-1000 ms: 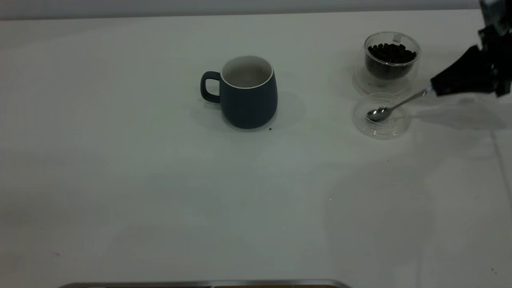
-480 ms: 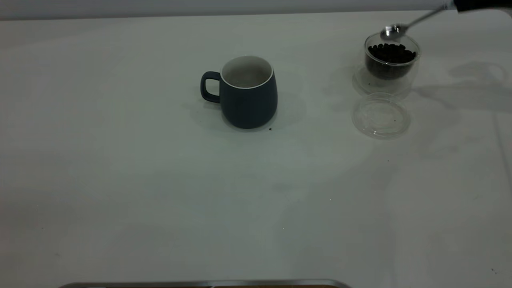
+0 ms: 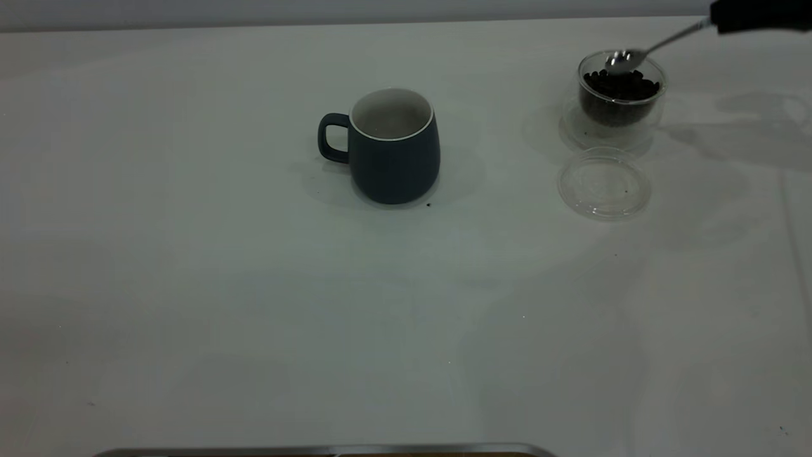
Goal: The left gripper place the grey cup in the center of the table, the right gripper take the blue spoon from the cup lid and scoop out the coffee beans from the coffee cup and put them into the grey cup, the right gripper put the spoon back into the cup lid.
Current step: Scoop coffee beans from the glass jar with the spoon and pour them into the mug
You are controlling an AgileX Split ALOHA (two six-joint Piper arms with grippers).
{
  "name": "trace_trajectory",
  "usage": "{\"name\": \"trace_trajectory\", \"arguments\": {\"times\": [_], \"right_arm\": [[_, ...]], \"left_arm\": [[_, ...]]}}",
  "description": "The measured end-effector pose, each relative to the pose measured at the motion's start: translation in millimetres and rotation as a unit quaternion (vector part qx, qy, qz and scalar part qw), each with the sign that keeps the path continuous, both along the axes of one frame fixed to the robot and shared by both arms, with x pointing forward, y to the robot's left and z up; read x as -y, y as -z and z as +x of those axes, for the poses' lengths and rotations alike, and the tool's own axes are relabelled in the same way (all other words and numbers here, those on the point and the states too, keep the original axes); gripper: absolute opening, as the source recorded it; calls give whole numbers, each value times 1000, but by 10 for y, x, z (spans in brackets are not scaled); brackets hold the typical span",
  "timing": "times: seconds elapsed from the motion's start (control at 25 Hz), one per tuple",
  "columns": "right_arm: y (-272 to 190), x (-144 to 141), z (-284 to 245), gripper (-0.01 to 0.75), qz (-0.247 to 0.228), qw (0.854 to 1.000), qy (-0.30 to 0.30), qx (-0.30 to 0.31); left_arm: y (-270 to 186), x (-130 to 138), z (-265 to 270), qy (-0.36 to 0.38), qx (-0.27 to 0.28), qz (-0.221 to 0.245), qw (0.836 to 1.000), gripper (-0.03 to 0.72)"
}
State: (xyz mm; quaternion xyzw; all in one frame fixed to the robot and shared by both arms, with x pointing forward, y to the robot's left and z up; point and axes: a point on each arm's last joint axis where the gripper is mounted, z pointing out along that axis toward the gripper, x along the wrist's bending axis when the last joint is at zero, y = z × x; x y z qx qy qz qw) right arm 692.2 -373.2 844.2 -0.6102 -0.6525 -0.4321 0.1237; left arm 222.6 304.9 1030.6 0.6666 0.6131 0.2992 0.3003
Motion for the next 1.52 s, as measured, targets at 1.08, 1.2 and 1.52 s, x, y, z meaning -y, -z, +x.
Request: {"name": "trace_trajectory", "arguments": {"times": [1.08,1.2,1.52], "right_arm": [[391,-80,-29,97,35,997,24,-61],[382,-136,-22,97,41,997,18,-62],[369,-147,-31,97,58,995,23,-77]], "left_arm": [[0,0,0,0,0,0,1000,555],[0,0,0,0,0,0,1000,555],[0,0,0,0,0,0,1000,555]]}}
